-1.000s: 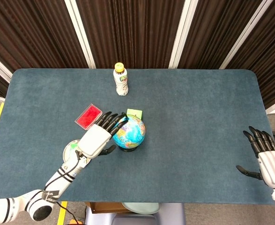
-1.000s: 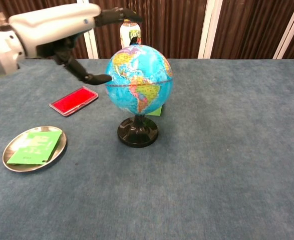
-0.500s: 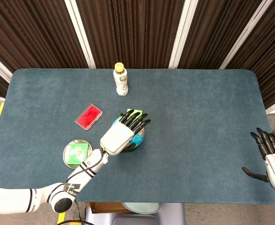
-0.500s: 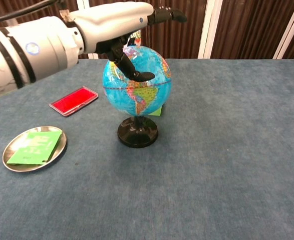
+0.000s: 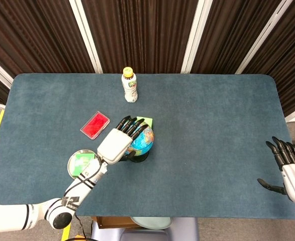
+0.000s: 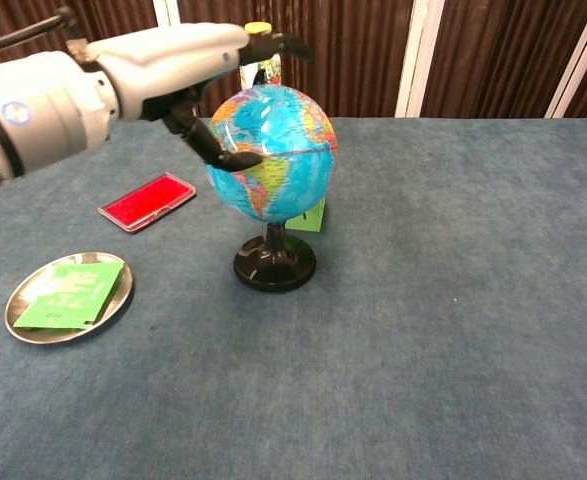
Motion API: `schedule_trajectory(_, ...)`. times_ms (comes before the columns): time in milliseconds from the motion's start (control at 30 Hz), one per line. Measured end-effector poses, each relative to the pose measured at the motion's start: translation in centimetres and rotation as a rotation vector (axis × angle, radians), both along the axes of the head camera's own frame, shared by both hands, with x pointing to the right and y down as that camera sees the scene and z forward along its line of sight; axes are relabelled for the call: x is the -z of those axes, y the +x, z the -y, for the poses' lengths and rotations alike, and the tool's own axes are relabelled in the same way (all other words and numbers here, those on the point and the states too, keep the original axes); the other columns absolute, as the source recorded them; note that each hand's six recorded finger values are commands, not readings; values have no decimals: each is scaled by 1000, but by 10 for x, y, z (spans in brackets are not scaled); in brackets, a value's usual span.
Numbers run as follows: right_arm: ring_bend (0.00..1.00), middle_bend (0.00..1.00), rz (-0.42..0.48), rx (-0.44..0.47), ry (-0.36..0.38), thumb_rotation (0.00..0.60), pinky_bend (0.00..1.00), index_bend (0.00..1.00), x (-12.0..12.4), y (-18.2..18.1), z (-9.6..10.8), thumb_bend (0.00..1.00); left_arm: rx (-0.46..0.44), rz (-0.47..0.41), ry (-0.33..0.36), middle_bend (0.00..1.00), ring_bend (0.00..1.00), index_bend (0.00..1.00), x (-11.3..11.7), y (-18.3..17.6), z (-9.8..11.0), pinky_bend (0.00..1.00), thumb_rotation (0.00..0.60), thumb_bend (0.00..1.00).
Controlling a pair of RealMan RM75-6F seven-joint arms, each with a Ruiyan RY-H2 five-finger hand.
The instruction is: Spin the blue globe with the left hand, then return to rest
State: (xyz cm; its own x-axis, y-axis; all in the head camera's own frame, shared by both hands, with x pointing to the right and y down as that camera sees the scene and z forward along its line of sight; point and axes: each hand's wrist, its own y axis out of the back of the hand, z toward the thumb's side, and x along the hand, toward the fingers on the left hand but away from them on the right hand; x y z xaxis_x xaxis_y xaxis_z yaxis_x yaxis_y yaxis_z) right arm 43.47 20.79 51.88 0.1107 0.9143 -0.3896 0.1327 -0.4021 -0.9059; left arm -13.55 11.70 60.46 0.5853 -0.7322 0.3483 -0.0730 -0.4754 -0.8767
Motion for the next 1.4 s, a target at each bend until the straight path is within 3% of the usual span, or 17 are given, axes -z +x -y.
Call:
schedule_trajectory(333, 0, 0, 3, 15, -9, 600, 0, 0, -4, -5, 3, 52, 92, -28, -4, 0, 0, 0, 6, -55, -13, 0, 600, 316)
schedule_trajectory(500, 0, 0, 4, 21, -5, 600, 0, 0, -2, -6, 3, 52, 69, -68, -1, 0, 0, 0, 16, -52, -17, 0, 600, 315)
schedule_trajectory(700, 0, 0, 1, 18, -19, 600, 0, 0, -3, -3, 4, 52, 62, -40, 34, 0, 0, 0, 21, -52, -9, 0, 600, 317)
schedule_trajectory(1000, 0, 0, 9, 32, -39, 600, 0, 0, -10, 5, 15, 53, 277, 85, 44, 0, 0, 4, 15, -155, 0, 0, 600, 320)
schedule_trajectory(1100, 0, 0, 17, 30, -40, 600, 0, 0, -14, 6, 15, 52, 364, 116, 34, 0, 0, 23, 14, -197, -12, 0, 600, 323)
schedule_trajectory(1233, 0, 0, 33, 32, -30, 600, 0, 0, -16, 5, 11, 52, 458, 149, 34, 0, 0, 37, 18, -250, -45, 0, 600, 321)
schedule_trajectory(1400, 0, 0, 39, 25, -28, 600, 0, 0, -19, 5, 1, 52, 500, 177, 9, 0, 0, 47, 22, -282, -88, 0, 600, 320)
